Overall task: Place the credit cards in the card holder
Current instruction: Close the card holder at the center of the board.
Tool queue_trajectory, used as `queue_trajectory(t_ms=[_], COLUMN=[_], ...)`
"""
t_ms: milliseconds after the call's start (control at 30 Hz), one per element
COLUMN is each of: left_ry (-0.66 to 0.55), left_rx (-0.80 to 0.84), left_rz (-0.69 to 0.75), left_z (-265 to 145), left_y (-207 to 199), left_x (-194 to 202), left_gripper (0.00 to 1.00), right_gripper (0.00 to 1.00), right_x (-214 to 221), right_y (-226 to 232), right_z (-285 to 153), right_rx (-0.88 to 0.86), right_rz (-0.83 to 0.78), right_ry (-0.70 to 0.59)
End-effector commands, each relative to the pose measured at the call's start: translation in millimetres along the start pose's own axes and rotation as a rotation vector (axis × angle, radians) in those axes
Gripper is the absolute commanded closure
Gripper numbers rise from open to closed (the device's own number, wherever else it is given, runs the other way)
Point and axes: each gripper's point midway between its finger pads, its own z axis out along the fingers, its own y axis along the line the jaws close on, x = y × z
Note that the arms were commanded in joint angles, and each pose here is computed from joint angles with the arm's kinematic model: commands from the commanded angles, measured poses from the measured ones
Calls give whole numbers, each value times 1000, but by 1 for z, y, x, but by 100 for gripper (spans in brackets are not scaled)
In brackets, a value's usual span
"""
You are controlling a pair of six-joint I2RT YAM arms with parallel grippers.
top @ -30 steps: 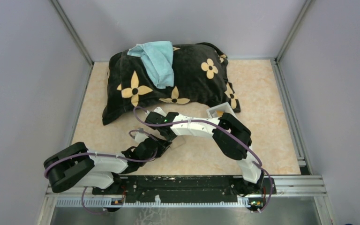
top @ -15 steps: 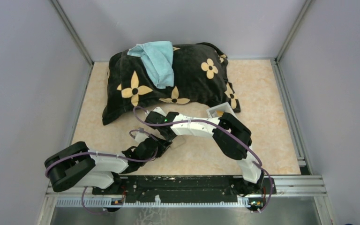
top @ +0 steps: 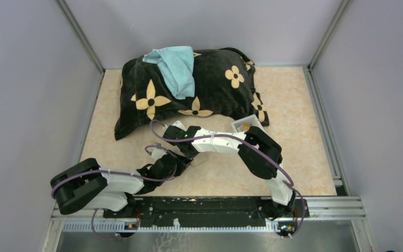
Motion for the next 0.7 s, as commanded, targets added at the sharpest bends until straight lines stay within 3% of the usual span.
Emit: queue_trajectory(t_ms=[0,267,667], left_ry=[16,17,18], left_rx=[-207,-209,-209], left_rz=[119,121,122], left_z=[-5,-5,-4], left_y=[66,67,66], left_x=[-1,-1,0], left_gripper=[62,62,63], right_gripper=[89,72,70], right_x=[-12,-19,-29], right_y=[-4,-6,-7], right_z=[-15,-21,-44], right_rx=[-21,-18,-56], right_rz=[37,36,60], right_ry=[-44,-69,-107])
